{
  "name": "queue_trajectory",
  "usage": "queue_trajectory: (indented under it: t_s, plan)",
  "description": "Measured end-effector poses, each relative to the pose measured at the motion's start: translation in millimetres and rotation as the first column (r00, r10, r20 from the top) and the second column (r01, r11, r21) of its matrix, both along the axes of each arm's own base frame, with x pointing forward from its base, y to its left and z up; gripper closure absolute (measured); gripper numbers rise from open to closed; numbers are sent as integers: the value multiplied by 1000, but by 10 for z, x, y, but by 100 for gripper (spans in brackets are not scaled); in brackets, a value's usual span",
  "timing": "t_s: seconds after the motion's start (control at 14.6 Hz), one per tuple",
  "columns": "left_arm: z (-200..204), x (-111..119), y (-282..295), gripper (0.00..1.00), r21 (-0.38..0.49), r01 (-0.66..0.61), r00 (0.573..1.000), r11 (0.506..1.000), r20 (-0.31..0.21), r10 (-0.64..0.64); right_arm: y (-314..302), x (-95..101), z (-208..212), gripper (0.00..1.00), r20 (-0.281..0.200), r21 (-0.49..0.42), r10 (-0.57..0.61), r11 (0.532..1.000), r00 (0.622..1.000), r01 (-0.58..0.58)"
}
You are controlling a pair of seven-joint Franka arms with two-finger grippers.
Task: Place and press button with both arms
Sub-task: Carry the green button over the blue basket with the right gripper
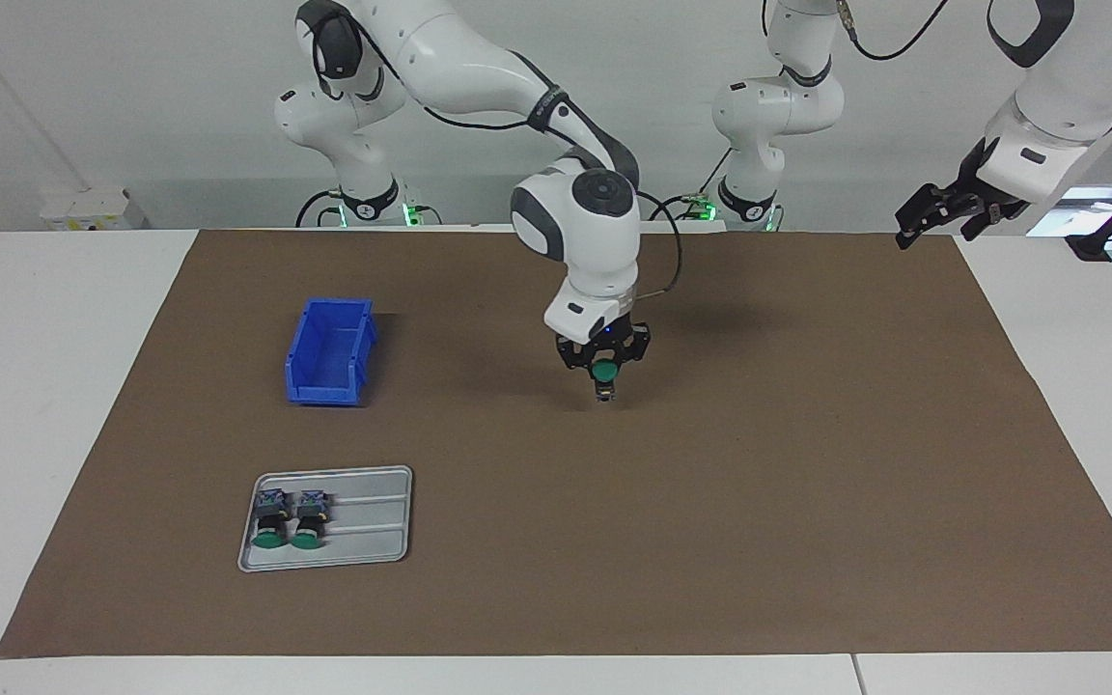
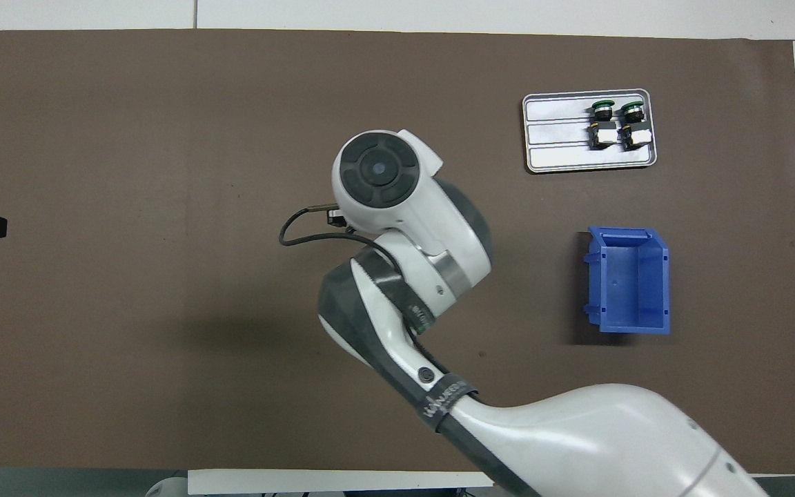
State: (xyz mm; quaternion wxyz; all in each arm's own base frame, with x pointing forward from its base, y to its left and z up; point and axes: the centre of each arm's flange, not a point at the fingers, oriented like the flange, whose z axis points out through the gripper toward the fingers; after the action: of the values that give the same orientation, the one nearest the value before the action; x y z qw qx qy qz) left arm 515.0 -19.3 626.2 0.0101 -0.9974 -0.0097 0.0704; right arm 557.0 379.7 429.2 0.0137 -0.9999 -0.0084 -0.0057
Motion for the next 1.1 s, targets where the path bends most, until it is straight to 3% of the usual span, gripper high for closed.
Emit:
queue_trajectory:
  t_s: [0.27, 0.55, 0.82, 1.1]
  plan:
    - [0, -1, -31, 0, 0, 6, 1000, 1000, 0, -6, -1604, -41, 506, 66, -34, -31, -9, 999, 999, 8]
    - [0, -8, -147, 0, 0, 28, 1000, 1000, 0, -28, -3032, -362, 561, 66, -58, -35, 37, 999, 998, -39]
    - [0, -5, -105, 0, 0, 20, 1000, 1000, 0, -20, -3540, -571, 232, 66, -75, -32, 61, 997, 995, -64]
    - [0, -2, -50, 0, -1, 10, 1000, 1000, 0, -10, -3566, -689, -140, 66, -79, -31, 73, 997, 994, -76]
